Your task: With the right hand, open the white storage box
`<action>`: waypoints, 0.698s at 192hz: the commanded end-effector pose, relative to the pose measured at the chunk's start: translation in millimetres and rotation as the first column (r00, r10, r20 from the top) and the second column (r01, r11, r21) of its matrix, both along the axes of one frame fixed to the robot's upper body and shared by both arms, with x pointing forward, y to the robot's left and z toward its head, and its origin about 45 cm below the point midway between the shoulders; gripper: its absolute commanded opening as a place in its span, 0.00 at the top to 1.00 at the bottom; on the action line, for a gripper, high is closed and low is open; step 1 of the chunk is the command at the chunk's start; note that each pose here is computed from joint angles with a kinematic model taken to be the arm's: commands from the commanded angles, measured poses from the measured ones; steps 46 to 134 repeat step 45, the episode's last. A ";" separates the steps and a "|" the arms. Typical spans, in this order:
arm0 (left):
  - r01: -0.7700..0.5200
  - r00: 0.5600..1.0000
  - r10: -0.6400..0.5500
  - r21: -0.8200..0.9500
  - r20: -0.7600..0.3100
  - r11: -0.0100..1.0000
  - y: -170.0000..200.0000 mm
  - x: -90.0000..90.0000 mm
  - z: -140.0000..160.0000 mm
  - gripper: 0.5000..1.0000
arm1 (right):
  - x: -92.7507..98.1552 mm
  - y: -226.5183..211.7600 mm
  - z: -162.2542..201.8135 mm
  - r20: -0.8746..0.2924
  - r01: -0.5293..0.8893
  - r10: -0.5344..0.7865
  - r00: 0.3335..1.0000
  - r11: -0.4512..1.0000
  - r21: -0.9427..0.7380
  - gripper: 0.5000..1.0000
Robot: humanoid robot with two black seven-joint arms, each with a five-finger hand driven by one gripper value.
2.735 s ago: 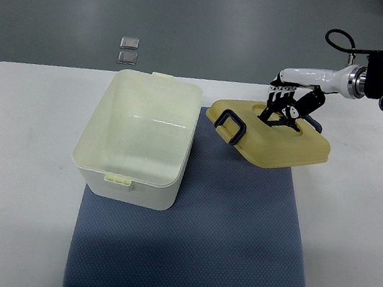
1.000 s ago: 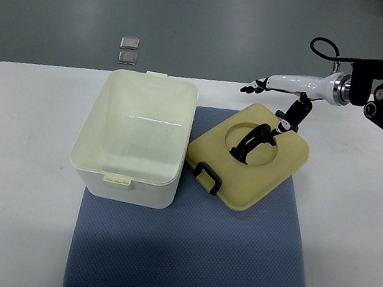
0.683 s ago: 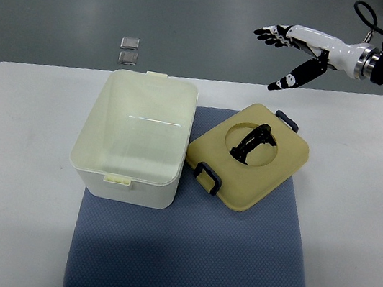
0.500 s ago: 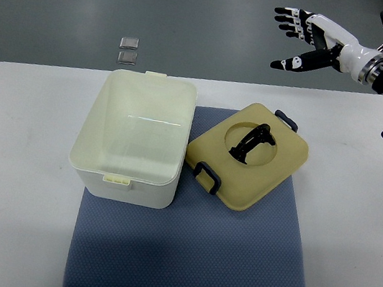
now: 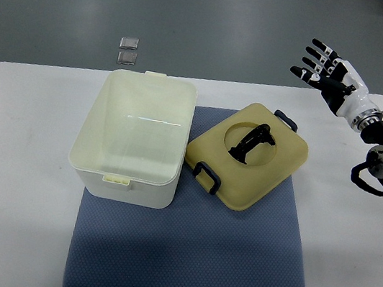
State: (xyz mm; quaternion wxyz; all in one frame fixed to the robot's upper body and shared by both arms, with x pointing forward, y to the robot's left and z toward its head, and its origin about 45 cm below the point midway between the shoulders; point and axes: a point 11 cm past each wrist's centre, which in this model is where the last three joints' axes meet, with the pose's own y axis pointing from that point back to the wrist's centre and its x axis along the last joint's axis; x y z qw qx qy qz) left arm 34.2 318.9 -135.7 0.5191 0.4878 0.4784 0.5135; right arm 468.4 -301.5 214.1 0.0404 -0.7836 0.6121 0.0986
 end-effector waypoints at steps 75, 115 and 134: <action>-0.002 1.000 0.002 0.001 0.000 1.000 0.3 0.1 0.0 0.00 | 1.2 -4.3 6.0 0.020 0.016 -0.017 1.000 0.999 0.040 0.15; -0.002 1.000 0.002 0.001 0.000 1.000 0.3 0.1 0.0 0.00 | 1.2 -4.3 6.0 0.020 0.016 -0.017 1.000 0.999 0.040 0.15; -0.002 1.000 0.002 0.001 0.000 1.000 0.3 0.1 0.0 0.00 | 1.2 -4.3 6.0 0.020 0.016 -0.017 1.000 0.999 0.040 0.15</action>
